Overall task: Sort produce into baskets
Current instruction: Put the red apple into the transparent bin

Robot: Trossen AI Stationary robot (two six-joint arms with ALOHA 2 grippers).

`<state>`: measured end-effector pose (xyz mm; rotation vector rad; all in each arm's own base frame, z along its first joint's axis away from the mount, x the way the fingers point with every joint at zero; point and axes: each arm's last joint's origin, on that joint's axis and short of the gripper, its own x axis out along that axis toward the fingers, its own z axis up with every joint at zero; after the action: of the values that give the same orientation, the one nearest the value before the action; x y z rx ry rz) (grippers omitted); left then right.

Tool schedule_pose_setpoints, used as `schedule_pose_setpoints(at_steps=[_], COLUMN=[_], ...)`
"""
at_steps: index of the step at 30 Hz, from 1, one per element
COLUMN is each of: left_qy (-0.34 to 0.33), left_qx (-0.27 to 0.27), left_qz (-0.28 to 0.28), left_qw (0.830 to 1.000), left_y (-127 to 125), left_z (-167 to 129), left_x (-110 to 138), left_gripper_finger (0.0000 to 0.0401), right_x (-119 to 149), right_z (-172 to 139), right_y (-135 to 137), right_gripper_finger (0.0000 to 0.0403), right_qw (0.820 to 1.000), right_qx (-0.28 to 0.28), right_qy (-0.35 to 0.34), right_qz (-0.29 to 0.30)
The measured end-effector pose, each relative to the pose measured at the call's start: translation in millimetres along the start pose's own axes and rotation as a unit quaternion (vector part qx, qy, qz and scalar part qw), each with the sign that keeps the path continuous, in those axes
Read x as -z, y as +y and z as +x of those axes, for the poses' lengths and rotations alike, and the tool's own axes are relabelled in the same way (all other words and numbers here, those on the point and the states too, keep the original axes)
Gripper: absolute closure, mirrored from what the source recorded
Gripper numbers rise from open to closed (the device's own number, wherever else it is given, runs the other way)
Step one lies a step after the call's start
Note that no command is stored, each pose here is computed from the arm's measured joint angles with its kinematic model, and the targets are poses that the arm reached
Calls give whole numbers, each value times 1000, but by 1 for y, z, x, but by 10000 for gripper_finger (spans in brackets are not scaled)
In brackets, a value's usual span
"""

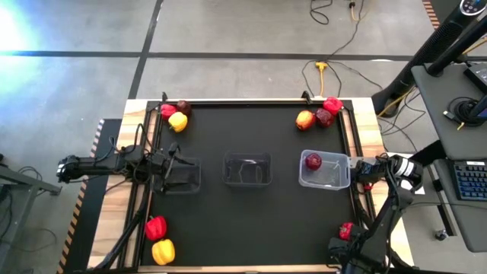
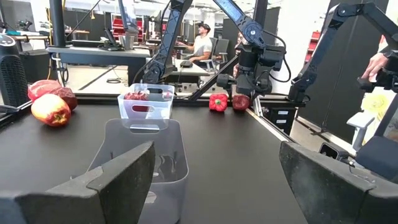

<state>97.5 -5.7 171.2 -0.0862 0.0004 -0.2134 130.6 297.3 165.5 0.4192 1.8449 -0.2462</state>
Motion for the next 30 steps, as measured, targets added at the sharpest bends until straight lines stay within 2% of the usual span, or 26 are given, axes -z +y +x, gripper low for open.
schedule_pose_setpoints(at_steps=[5,8,11,13,16,19,21,23,28,30], left_qy=[0,0,0,0,0,0,0,0,0,0], left_qx=[0,0,0,0,0,0,0,0,0,0], left_qz=[0,0,0,0,0,0,0,0,0,0], left_qw=[1000,1000,1000,1000,1000,1000,1000,1000,1000,1000], left_y=[0,0,0,0,0,0,0,0,0,0], left_z=[0,0,0,0,0,0,0,0,0,0], left_x=[0,0,0,0,0,0,0,0,0,0], left_gripper_finger=[75,75,75,75,75,75,75,75,75,75], right_x=[-10,-28,-53,-69,-87,-88,-82,-77,-78,-77], right_z=[-6,-24,-50,-72,-105,-122,-126,-125,-102,-96], right_y=[0,3,3,0,-18,-56,-76,-95,-129,-142], right_gripper_finger=[125,148,151,147,145,152,153,152,143,144], right_qw=[1000,999,995,989,967,930,898,880,865,846], right_qx=[-8,-40,-80,-103,-99,-3,30,51,77,79], right_qy=[1,-5,-46,-101,-225,-339,-395,-420,-420,-442], right_qz=[22,28,26,32,65,145,190,217,262,289])
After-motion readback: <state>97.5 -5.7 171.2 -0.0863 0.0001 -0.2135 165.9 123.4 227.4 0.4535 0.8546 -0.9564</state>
